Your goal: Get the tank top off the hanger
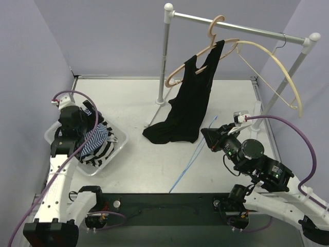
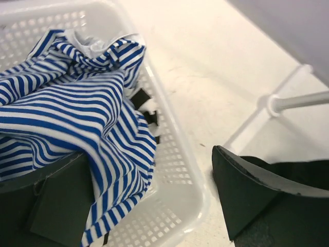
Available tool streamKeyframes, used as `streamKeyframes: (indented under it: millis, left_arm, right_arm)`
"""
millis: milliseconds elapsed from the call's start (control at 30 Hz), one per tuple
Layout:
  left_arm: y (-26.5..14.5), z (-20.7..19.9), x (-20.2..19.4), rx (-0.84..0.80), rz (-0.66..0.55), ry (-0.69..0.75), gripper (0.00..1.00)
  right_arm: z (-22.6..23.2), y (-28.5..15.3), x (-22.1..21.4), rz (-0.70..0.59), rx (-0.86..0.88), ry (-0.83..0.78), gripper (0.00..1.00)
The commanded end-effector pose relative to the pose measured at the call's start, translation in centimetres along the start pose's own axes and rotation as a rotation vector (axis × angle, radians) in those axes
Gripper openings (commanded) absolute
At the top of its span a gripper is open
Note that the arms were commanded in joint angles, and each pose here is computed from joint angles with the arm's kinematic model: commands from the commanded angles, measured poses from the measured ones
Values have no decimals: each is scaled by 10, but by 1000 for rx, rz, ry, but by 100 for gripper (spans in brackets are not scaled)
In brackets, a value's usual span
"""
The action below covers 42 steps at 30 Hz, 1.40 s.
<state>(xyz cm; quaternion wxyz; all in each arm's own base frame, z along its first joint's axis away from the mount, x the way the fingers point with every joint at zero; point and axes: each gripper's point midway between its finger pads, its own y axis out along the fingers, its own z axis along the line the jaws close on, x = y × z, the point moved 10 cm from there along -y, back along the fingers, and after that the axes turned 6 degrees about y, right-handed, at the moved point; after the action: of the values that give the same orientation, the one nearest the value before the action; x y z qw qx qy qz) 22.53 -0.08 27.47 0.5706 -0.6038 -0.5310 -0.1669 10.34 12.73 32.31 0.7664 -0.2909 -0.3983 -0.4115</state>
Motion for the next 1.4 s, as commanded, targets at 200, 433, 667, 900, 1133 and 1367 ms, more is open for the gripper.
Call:
streamKeyframes:
  millis: [200, 433, 667, 900, 1133, 1367]
  left_arm:
    - [-37, -31, -21, -550, 4, 317, 97]
    - [-40, -20, -43, -562, -10, 405, 97]
    - [-50, -11, -38, -450, -77, 327, 97]
    - [-42, 2, -52, -278, -21, 309, 97]
    - [-35, 17, -67, -74, -7, 149, 97]
    - [-7, 25, -83, -21, 193, -3, 97]
  right_arm:
    - [21, -7, 88, -240, 10, -367, 0]
    - [34, 8, 109, -190, 36, -440, 0]
    - [37, 5, 155, -203, 100, -437, 0]
    - [29, 13, 192, -187, 148, -371, 0]
    - [29, 20, 231, -197, 263, -348, 0]
    - [5, 35, 263, -225, 303, -263, 0]
